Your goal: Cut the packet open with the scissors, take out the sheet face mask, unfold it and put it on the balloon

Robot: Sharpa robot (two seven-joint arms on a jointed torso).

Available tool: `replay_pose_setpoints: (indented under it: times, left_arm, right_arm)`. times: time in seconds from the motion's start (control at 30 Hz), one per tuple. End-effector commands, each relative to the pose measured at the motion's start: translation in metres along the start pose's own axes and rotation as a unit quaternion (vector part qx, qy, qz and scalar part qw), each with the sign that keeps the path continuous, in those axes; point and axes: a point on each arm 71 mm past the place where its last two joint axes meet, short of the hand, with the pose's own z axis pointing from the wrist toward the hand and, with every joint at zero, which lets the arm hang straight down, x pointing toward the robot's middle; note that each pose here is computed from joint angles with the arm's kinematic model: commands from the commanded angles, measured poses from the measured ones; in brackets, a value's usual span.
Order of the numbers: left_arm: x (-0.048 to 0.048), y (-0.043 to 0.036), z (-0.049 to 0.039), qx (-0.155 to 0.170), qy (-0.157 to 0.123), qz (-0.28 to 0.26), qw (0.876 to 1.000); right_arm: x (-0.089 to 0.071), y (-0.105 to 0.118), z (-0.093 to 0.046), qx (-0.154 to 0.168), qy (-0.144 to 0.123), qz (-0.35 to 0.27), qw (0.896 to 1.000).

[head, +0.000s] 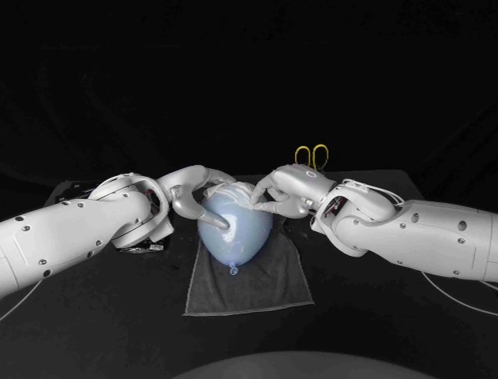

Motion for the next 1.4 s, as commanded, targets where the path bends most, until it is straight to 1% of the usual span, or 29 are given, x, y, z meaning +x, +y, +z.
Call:
replay_pose_setpoints:
  times: [0.03,0.33,0.6,0.8,0.83,0.93,1.07,1.3,1.4]
  left_arm:
    - [0.0043,-0.0018,0.0005,0.003,0.014,-0.007,1.000]
    - [0.0038,-0.0010,-0.0002,0.002,0.013,-0.012,1.000]
    - [0.0030,0.0000,-0.0007,0.002,0.011,-0.019,1.000]
    - [0.0022,0.0009,-0.0012,0.001,0.008,-0.028,1.000]
    - [0.0021,0.0010,-0.0012,0.001,0.008,-0.030,1.000]
    - [0.0018,0.0014,-0.0014,0.001,0.007,-0.032,0.999]
    - [0.0012,0.0024,-0.0021,0.000,0.006,-0.035,0.999]
    - [0.0012,0.0026,-0.0019,0.000,0.005,-0.038,0.999]
    - [0.0013,0.0023,-0.0019,0.001,0.006,-0.038,0.999]
  right_arm:
    - [-0.003,0.003,0.001,-0.004,-0.029,-0.010,1.000]
    - [-0.010,0.005,0.000,-0.001,-0.074,0.001,0.997]
    - [-0.019,0.006,-0.005,0.002,-0.122,0.029,0.992]
    - [-0.027,0.005,-0.006,0.010,-0.139,0.043,0.989]
    - [-0.028,0.005,-0.006,0.012,-0.137,0.045,0.989]
    - [-0.031,0.002,-0.007,0.018,-0.118,0.046,0.992]
    - [-0.032,-0.005,-0.008,0.025,-0.085,0.045,0.995]
    - [-0.024,-0.003,-0.008,0.025,-0.020,0.033,0.999]
    - [-0.019,-0.002,-0.007,0.028,-0.004,0.029,0.999]
